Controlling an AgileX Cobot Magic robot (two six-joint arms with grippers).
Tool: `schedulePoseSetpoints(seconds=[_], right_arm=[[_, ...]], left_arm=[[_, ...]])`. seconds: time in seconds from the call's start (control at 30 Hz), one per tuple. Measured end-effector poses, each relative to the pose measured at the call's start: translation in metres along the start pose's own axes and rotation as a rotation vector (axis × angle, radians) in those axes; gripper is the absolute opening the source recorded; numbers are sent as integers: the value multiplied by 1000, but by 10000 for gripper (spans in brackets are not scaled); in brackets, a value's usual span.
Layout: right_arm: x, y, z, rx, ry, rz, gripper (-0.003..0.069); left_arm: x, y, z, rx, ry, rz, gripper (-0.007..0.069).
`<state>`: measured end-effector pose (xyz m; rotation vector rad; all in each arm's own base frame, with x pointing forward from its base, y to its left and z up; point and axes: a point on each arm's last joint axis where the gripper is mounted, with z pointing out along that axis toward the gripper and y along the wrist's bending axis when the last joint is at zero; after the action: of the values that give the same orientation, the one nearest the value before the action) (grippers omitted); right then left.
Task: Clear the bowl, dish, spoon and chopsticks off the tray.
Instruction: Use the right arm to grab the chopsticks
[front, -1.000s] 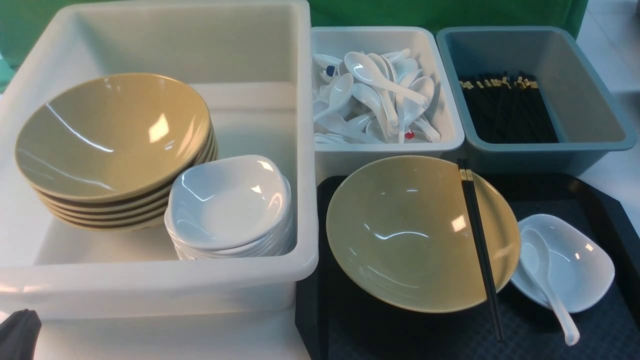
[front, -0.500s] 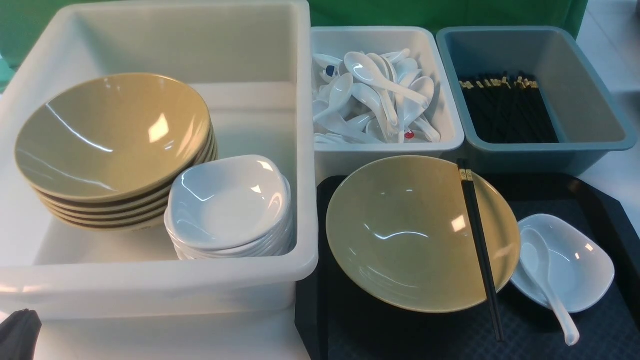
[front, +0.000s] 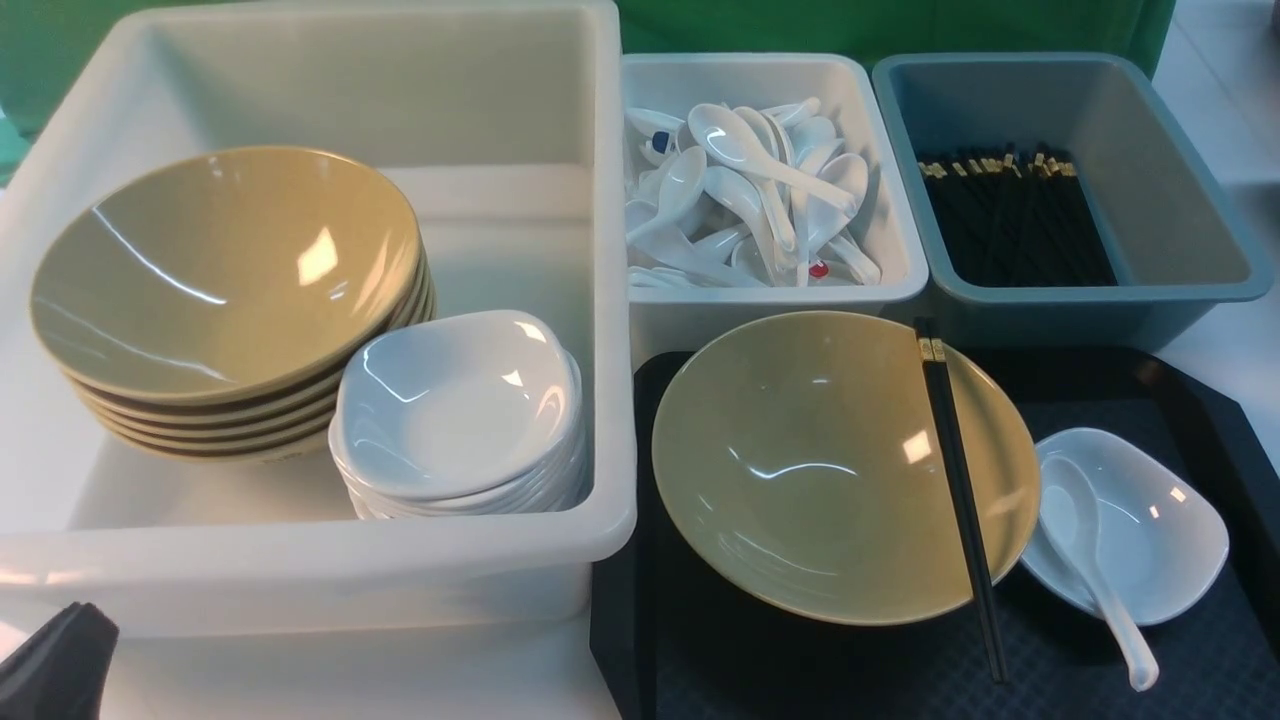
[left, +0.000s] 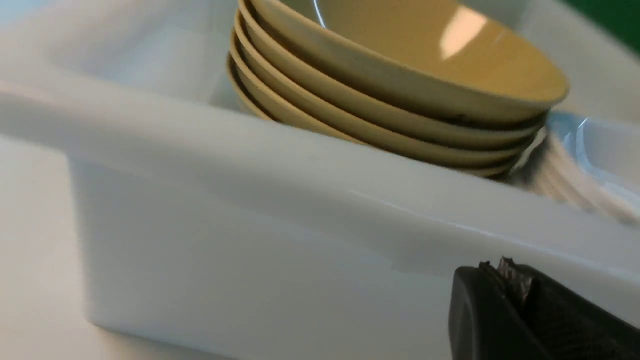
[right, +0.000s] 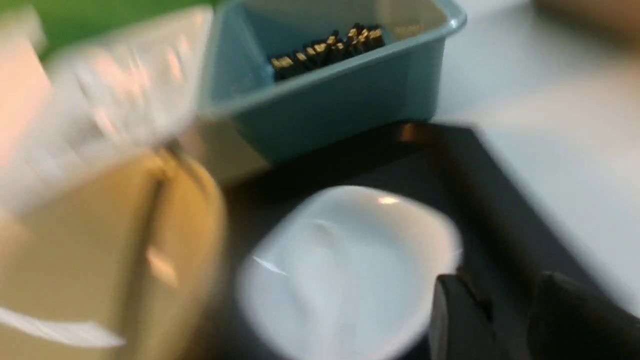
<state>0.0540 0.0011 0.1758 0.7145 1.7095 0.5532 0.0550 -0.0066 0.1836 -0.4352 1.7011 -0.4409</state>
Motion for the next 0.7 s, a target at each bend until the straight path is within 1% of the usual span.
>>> schedulePoseSetpoints(seconds=[0.03, 0.07, 0.1, 0.13, 0.17, 0.2, 0.33, 0.37, 0.4, 0.43, 0.5, 0.6, 0.63, 0.67, 0.7], right_arm=[[1, 1, 0, -13, 12, 177, 239], [1, 2, 0, -17, 16, 236, 239], [2, 2, 0, -22, 23, 349, 239], [2, 3, 0, -27, 28, 438, 239], [2, 3, 0, -27, 28, 439, 239], [2, 3, 0, -27, 28, 415, 239], [2, 3, 0, -28, 27, 318, 239], [2, 3, 0, -28, 27, 289, 239], [2, 3, 0, -28, 27, 289, 239], [2, 3, 0, -35, 33, 240, 239], [2, 7, -1, -55, 53, 145, 239], [-12, 26, -12, -117, 62, -35, 236], [-16, 30, -14, -130, 54, -61, 235], [-29, 45, -22, -154, 66, -145, 223], [-36, 54, -25, -160, 83, -194, 212]], left_arm=[[0, -2, 0, 23, -3, -135, -15], [-1, -4, 0, 40, -3, -231, -15], [-1, -6, 0, 68, -1, -387, -15], [-3, -10, -1, 111, 4, -612, -15], [-3, -11, -1, 129, 7, -699, -15], [-4, -12, -1, 139, 7, -747, -15], [-5, -13, -1, 156, 3, -818, -15], [-5, -13, -1, 158, 1, -825, -15], [-6, -13, -1, 159, 1, -825, -15], [-6, -13, -1, 162, 1, -818, -15], [-10, -19, -4, 185, 10, -735, -15], [-32, -37, -15, 255, -26, -482, -15], [-34, -39, -16, 261, -32, -440, -15], [-50, -50, -24, 284, -77, -262, -15], [-62, -59, -29, 293, -101, -165, -15]])
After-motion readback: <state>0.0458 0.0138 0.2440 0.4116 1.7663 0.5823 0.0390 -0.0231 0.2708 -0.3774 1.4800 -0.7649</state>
